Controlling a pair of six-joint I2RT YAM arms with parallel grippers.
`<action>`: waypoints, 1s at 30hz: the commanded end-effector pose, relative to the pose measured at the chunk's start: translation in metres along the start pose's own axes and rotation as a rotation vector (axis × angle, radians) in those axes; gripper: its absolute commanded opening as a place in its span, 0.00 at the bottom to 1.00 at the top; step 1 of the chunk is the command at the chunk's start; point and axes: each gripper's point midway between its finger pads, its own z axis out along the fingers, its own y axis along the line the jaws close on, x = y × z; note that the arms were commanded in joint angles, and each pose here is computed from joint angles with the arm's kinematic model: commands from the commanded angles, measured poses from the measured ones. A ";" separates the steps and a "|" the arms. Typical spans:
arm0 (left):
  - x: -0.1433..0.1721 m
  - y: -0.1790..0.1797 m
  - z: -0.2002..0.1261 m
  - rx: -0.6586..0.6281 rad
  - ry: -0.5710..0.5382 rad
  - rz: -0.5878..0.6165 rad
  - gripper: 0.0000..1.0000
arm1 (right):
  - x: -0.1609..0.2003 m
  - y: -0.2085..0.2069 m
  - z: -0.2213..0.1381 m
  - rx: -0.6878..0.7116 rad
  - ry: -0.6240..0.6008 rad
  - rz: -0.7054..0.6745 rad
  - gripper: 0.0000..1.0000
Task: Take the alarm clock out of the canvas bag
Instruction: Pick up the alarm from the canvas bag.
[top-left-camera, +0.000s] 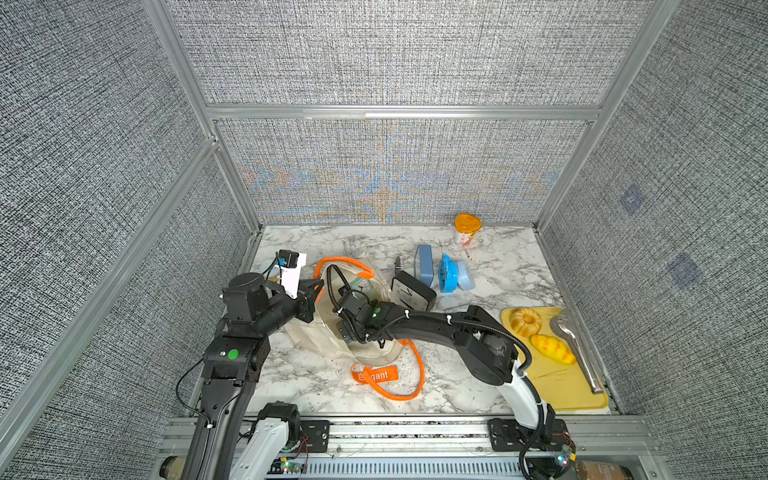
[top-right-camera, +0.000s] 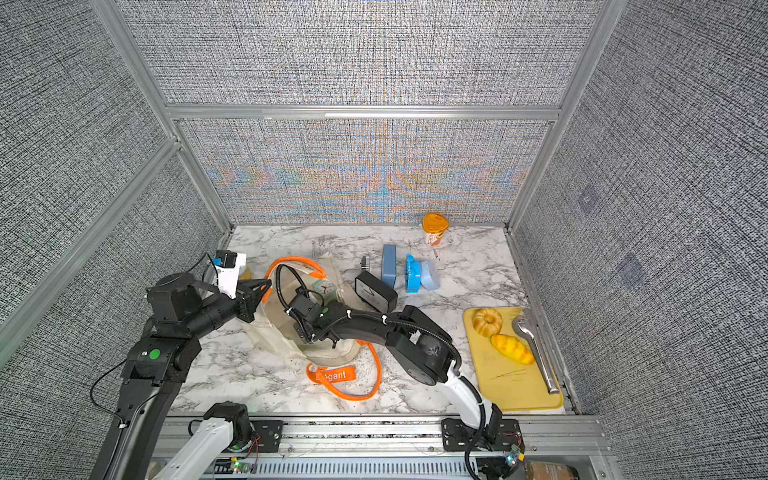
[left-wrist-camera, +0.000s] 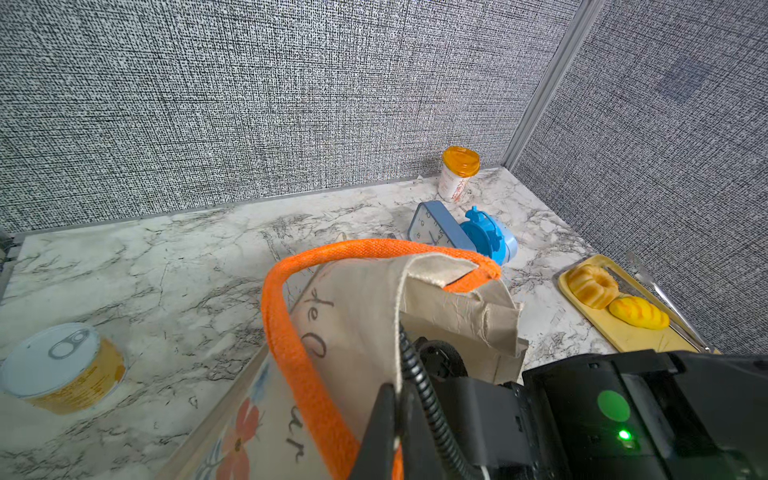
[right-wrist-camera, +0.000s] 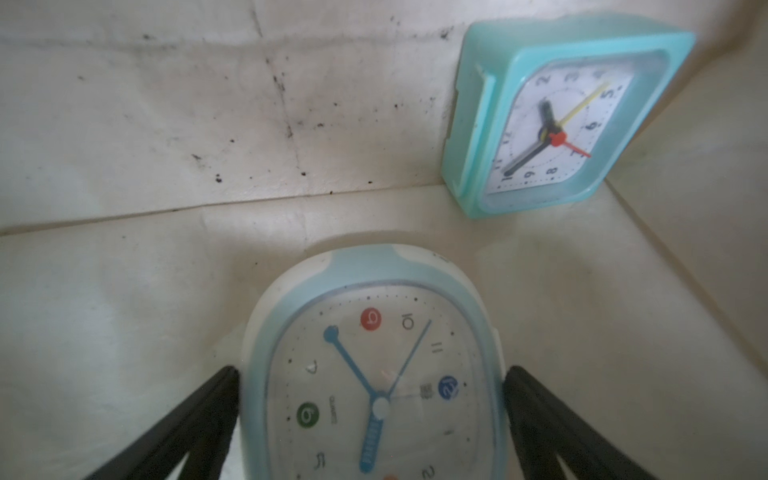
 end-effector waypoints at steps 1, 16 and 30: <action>-0.011 -0.006 -0.002 0.030 -0.039 0.026 0.00 | 0.023 0.001 0.008 -0.021 0.107 0.029 0.99; -0.011 -0.007 -0.003 0.028 -0.042 0.030 0.00 | 0.038 -0.010 0.024 0.063 0.195 -0.013 0.99; -0.013 -0.008 -0.006 0.025 -0.045 0.030 0.00 | 0.069 -0.013 0.051 0.113 0.307 -0.052 0.99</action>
